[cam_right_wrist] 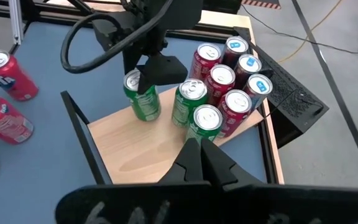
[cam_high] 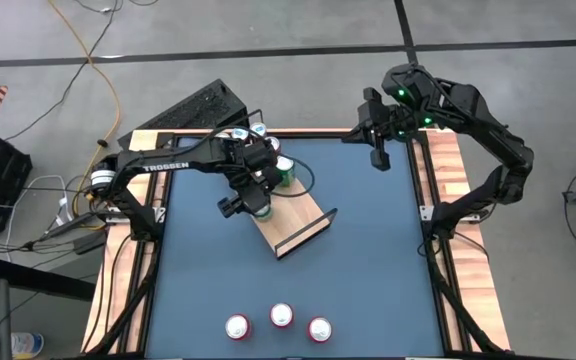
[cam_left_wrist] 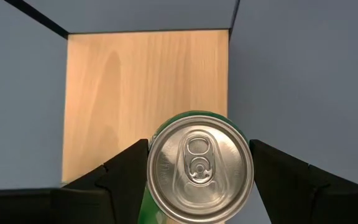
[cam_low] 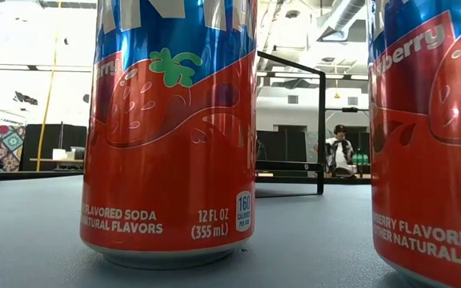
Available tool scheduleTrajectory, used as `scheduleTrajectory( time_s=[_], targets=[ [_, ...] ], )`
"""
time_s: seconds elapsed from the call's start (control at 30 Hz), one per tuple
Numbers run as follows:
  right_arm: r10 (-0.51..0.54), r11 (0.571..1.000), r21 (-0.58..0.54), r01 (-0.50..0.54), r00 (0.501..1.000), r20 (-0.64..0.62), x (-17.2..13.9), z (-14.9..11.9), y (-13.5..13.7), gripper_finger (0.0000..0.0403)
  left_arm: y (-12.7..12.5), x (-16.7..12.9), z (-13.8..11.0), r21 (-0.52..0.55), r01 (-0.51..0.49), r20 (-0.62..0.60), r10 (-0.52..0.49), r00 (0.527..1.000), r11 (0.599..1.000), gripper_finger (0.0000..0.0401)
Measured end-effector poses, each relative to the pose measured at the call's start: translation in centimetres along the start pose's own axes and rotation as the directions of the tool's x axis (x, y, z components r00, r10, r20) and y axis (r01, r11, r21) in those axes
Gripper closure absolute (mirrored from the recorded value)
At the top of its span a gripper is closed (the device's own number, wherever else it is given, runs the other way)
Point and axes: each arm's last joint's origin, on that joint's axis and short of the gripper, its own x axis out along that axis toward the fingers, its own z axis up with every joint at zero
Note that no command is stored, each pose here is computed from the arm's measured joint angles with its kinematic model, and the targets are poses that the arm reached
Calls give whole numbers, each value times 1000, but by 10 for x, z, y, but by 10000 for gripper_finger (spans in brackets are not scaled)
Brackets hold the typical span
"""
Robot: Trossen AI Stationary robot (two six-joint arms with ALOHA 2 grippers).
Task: Place canned beverage on shelf
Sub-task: Put the green soda can on the shelf aligned with the other green soda cans
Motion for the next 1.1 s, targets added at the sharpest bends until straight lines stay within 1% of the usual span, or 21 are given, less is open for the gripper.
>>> scheduleTrajectory(
  time_s=[0.2,0.27,0.4,0.5,0.57,0.7,0.83,0.87,0.97,1.1],
  targets=[
    [1,1000,0,-1,1000,-2,0,0,0,403,0,0,1,-4,-3,-5,3,1000,1000,151],
    [1,1000,0,-1,1000,-3,0,0,0,403,0,0,1,-42,-5,-4,5,1000,999,145],
    [1,1000,-23,-1,1000,-3,0,0,0,403,0,0,1,-163,-12,0,12,1000,987,140],
    [0,1000,-27,-1,1000,-1,0,0,0,403,1,0,2,-203,-23,-1,23,1000,979,140],
    [1,999,-34,-1,1000,-1,0,0,0,403,1,0,2,-191,-27,0,28,1000,981,140],
    [0,999,-42,0,1000,0,0,0,0,403,1,0,4,-131,-32,-10,31,999,991,140],
    [1,999,-44,-1,1000,-2,0,0,0,403,2,-2,10,-94,-69,-38,65,997,993,139],
    [1,999,-45,-1,1000,-2,0,0,0,403,2,-3,11,-100,-77,-44,73,996,992,139],
    [1,999,-44,-1,1000,-3,0,0,0,403,4,-8,13,-164,-107,-71,96,993,981,139],
    [4,998,-59,-4,1000,-9,0,-1,0,403,-1,-12,18,-221,-88,-101,67,993,971,141]
  ],
)
